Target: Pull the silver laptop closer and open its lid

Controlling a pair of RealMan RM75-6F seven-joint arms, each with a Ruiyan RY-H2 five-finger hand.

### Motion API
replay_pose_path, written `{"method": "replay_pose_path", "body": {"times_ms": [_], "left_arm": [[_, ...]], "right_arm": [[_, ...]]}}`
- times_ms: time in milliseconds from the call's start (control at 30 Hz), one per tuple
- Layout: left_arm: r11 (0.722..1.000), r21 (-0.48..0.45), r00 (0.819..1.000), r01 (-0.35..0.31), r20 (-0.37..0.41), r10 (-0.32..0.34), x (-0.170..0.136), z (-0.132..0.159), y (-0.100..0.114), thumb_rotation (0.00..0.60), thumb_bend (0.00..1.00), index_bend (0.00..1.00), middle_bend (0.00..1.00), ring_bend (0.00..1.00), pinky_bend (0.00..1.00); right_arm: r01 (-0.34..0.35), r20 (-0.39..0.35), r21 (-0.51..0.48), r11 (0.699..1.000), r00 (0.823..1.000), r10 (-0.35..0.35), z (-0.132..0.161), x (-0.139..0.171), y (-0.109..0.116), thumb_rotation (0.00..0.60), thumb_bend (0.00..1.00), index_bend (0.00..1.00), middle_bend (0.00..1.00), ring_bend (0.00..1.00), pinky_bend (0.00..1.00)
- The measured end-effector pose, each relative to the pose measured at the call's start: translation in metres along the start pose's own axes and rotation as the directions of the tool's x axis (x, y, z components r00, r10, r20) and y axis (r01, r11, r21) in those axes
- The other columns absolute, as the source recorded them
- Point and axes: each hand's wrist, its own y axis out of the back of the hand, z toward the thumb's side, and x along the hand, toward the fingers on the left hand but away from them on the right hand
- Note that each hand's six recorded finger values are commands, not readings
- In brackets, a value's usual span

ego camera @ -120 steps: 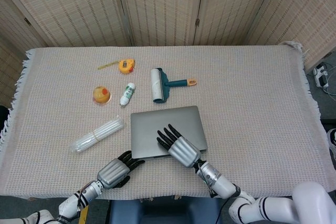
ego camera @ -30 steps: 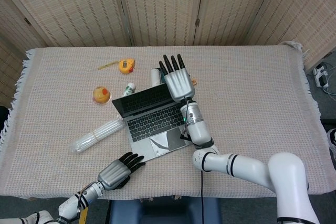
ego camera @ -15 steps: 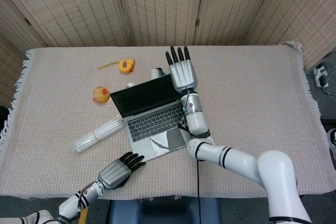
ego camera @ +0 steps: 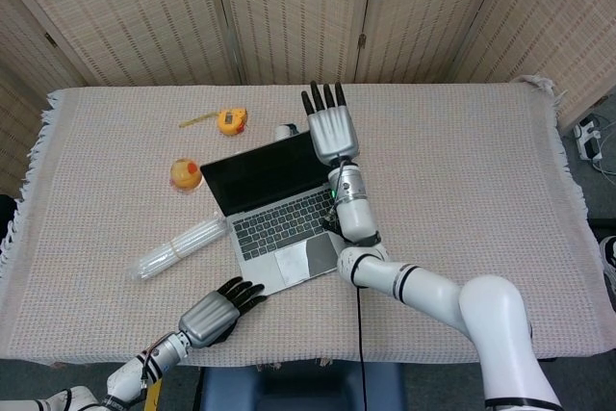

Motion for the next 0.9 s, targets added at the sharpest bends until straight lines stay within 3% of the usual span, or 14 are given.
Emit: {"method": "replay_pose_path", "body": {"times_ms": [300,500,700,900], "left_arm": [[0.996,-0.057,0.997,-0.075,-0.002,0.075,-0.017,-0.003,0.022,0.6,0.92,0.06,0.01,0.01,0.0],[0.986,-0.081,0.987,-0.143,-0.083,0.137,-0.038,-0.024,0.042,0.6,0.92,0.06,0.02,0.02,0.0],[0.962,-0.125,0.948,-0.241,-0.242,0.206,-0.065,-0.063,0.061,0.6,0.92,0.07,0.02,0.02,0.0],[0.931,-0.141,0.881,-0.338,-0.395,0.26,-0.097,-0.101,0.072,0.6,0.92,0.07,0.03,0.03,0.0]], "right_arm": [[0.028,-0.079,-0.115,0.993,0.996,-0.037,-0.022,0.039,0.021,0.6,0.47,0.0,0.0,0.0,0.0],[0.012,-0.106,-0.186,0.982,0.994,-0.033,-0.068,0.087,0.029,0.6,0.47,0.0,0.0,0.0,0.0],[-0.009,-0.088,-0.193,0.981,0.996,-0.008,-0.133,0.144,0.015,0.6,0.47,0.0,0.0,0.0,0.0],[-0.039,-0.082,-0.265,0.963,0.996,0.018,-0.173,0.2,-0.012,0.6,0.47,0.0,0.0,0.0,0.0]]}}
